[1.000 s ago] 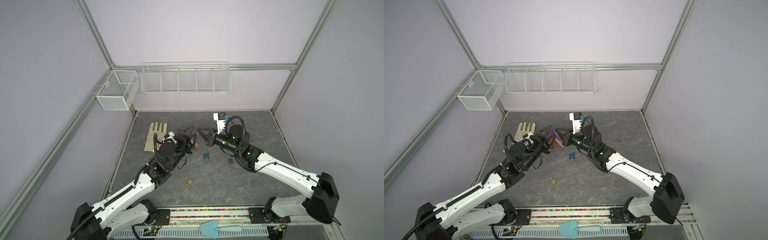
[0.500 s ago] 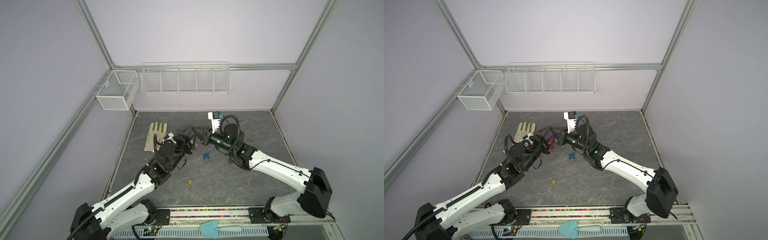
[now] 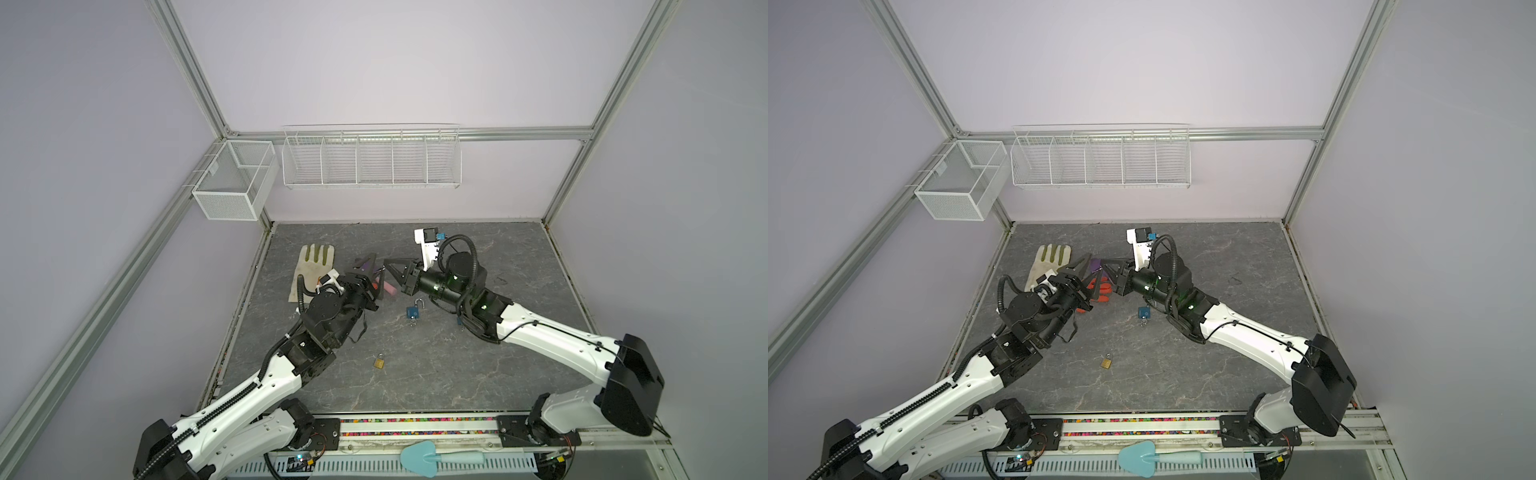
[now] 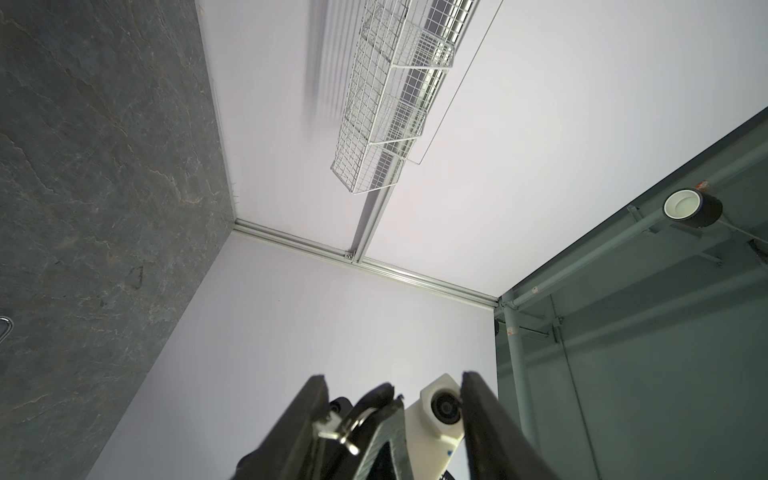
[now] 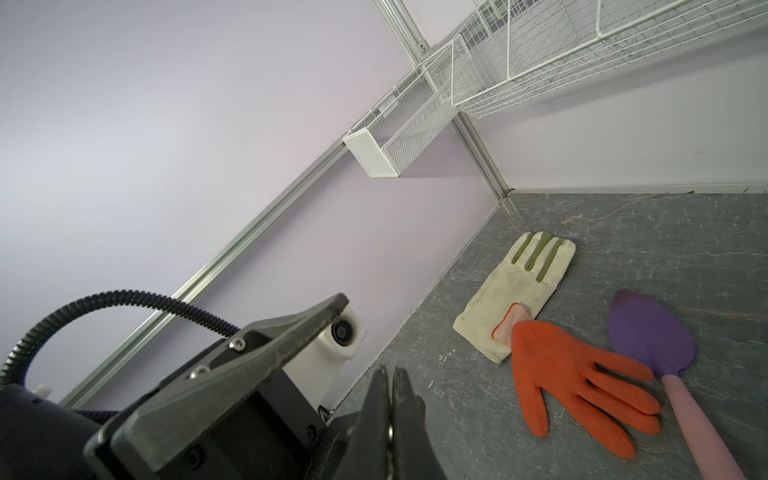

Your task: Unlock with the key

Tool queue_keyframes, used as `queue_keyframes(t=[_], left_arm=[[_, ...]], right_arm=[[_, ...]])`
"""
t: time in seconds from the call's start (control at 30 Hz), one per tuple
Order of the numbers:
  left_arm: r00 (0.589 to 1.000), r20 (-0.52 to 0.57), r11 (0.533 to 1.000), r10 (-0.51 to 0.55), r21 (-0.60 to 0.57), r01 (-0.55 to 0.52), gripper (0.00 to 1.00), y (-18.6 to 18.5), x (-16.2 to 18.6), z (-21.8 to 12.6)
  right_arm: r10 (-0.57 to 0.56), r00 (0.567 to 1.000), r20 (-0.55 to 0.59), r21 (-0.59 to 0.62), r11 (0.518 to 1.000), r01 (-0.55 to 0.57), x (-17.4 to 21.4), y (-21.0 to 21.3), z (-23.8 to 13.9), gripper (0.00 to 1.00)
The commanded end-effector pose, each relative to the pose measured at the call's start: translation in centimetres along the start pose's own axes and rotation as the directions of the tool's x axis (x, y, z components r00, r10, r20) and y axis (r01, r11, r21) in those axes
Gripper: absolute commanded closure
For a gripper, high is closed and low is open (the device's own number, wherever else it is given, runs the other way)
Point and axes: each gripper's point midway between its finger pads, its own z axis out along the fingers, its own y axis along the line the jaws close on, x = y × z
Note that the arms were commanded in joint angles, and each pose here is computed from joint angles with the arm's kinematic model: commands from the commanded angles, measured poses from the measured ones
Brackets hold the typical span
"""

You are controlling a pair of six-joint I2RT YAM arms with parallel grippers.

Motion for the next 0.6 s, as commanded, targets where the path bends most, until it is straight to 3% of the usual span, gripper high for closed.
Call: queue_keyframes(t=[0.0,0.33,0.47,0.57], left_arm=[[1.0,0.013,1.0,-0.015,-0.005,0.015,0.53,0.56,-0.32,-0.07],[1.0,0.021,1.0,-0.001,-0.026,0.001,0.75,1.06,-0.5,-0.02],[1.0,0.019,0.999,0.007,-0.035,-0.006,0.9,1.25,-0.46,0.04],[1.0,0.01,0.999,0.015,-0.04,-0.014,0.92,1.29,-0.24,0.26]], right_arm=[[-0.036,0.999,0.026,-0.031,0.999,0.037,-0.61,1.42,-0.69,0.94],[-0.074,0.997,0.036,-0.028,0.997,0.075,-0.89,1.92,-1.28,0.94],[-0.09,0.995,0.038,-0.023,0.996,0.091,-1.08,2.09,-1.56,0.94],[-0.095,0.995,0.035,-0.021,0.995,0.096,-0.96,2.02,-1.64,0.94]])
